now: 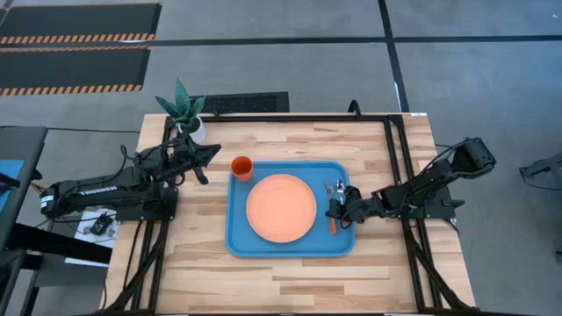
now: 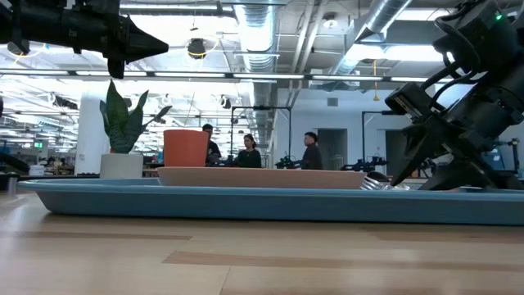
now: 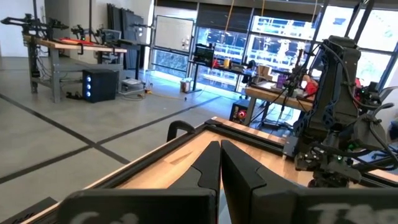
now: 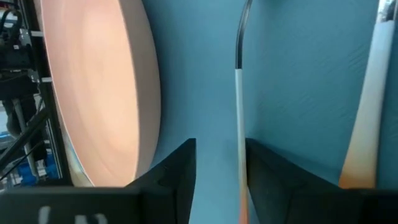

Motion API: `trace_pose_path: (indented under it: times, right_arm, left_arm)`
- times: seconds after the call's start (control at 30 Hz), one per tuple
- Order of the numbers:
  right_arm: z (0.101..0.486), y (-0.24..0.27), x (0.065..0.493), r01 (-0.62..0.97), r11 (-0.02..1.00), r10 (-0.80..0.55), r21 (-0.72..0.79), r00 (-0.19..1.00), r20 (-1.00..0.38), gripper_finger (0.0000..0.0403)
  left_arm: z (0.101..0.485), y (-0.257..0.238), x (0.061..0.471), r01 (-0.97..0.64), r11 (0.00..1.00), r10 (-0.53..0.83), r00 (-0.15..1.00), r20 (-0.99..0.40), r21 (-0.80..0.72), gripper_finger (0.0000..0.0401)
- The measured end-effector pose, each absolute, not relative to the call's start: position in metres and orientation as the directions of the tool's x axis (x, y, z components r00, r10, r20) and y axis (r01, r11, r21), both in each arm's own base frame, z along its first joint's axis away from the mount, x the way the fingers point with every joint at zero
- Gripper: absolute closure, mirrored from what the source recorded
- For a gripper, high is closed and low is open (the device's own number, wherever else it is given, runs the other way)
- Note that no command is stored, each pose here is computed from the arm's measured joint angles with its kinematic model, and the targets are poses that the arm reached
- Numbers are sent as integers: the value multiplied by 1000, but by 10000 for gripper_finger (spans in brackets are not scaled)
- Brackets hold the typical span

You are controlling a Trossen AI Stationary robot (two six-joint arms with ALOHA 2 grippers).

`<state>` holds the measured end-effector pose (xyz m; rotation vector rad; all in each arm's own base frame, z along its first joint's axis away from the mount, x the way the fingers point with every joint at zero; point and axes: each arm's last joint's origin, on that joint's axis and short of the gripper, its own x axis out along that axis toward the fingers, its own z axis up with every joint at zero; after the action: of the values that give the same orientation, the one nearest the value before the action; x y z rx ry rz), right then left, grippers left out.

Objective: Pick and place plate/cup/fork/spoon on tray
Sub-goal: Put the orange fork on the blue tray to the right of the orange plate

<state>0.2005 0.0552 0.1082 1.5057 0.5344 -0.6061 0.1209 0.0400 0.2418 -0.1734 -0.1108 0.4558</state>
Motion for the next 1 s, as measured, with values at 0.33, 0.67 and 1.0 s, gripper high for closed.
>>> trace_pose_path:
  times: [0.33,0.67,1.0]
  right_arm:
    - [112,52,205,646,-33,-40,762,761,-647,252]
    - [122,42,220,716,80,-14,694,697,-717,239]
    - [136,36,228,803,201,-29,562,578,-816,244]
  left_arm:
    - [242,40,121,-427,884,446,892,67,-191,401]
    - [242,40,121,-428,884,446,893,65,-190,401]
    - [241,40,121,-429,883,447,893,61,-190,401]
